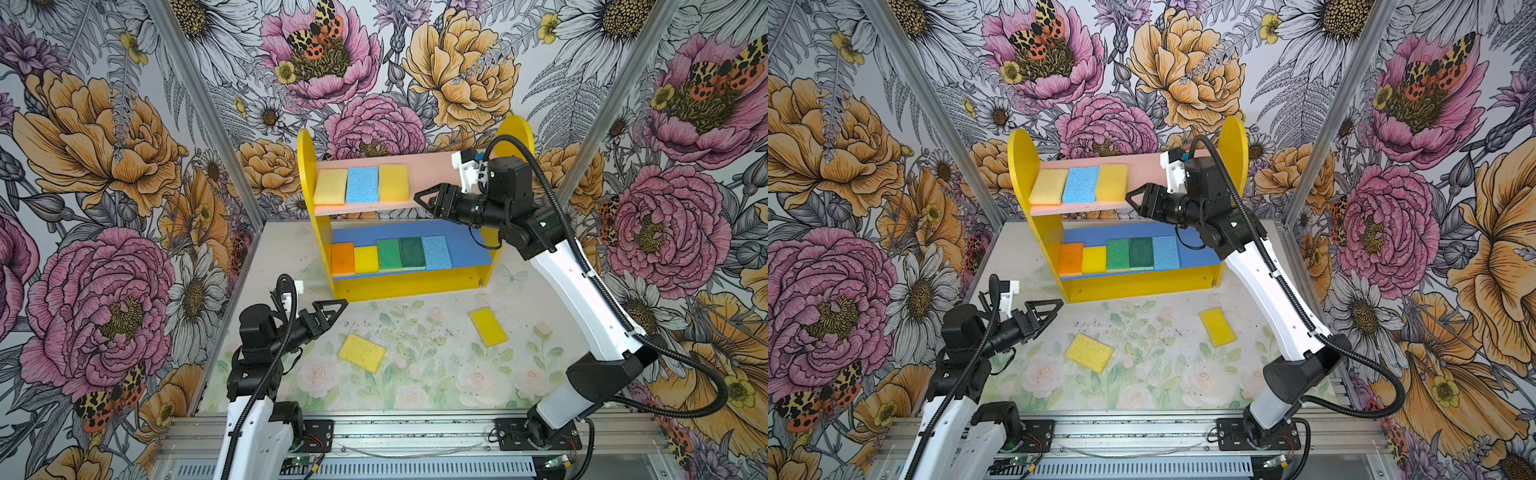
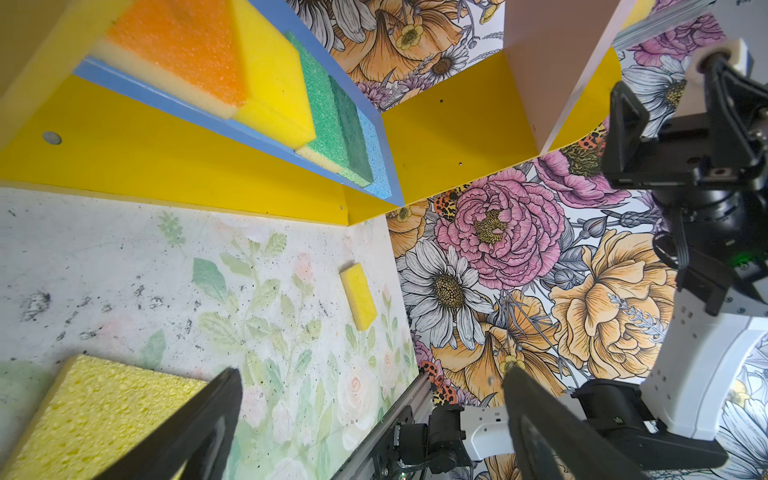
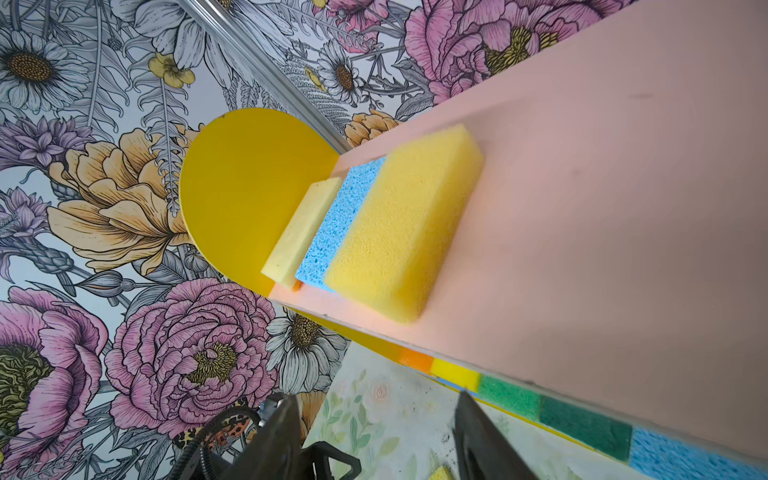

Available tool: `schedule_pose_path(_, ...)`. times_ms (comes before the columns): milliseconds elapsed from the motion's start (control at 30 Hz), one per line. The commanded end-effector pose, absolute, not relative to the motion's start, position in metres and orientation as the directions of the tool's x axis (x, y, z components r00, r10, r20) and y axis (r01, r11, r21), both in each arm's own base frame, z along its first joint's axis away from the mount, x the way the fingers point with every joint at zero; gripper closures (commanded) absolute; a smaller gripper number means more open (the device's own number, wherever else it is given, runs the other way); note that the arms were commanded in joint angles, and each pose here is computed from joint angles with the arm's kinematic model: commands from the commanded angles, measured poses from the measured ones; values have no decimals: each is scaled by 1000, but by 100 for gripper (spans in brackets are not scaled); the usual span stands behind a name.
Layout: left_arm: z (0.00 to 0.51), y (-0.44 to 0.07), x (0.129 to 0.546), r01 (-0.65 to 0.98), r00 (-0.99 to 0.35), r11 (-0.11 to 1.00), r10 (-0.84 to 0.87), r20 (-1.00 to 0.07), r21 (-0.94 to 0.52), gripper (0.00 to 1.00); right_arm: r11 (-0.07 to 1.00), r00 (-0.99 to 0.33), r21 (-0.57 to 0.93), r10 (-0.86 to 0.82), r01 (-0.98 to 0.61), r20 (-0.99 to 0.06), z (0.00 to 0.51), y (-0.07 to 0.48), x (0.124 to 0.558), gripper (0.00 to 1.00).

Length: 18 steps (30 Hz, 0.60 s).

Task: Place and organize the cleaning sponges onto the shelf
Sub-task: 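Open the right gripper and release the bright yellow sponge on the pink board, then lower the right gripper toward the table while the left gripper reaches the pale yellow sponge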

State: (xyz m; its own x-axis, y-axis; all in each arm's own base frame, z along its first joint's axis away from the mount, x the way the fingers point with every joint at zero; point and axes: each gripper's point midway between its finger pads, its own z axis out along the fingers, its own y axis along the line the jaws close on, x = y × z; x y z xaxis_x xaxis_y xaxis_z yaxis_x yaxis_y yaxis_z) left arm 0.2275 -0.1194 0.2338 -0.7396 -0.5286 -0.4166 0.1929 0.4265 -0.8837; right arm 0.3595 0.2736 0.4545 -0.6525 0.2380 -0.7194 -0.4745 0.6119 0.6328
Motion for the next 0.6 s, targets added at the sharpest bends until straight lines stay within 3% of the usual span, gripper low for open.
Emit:
schedule_pose_path(0,228,-120,227,157,-745,469,-522,-416,-869,1,647,-604,577,218,-499,-767,456,256,342,39)
schedule_pose_path(233,181,-130,207,-17,-787,574,-513,-343,-819,1,698,-659,560,167,-446,-734,399,228,300,38)
schedule_pose_path(567,98,-127,181,-347,-784,628,-602,-152,-696,1,770,-855,596,135,-228,-501,246,202,244,38)
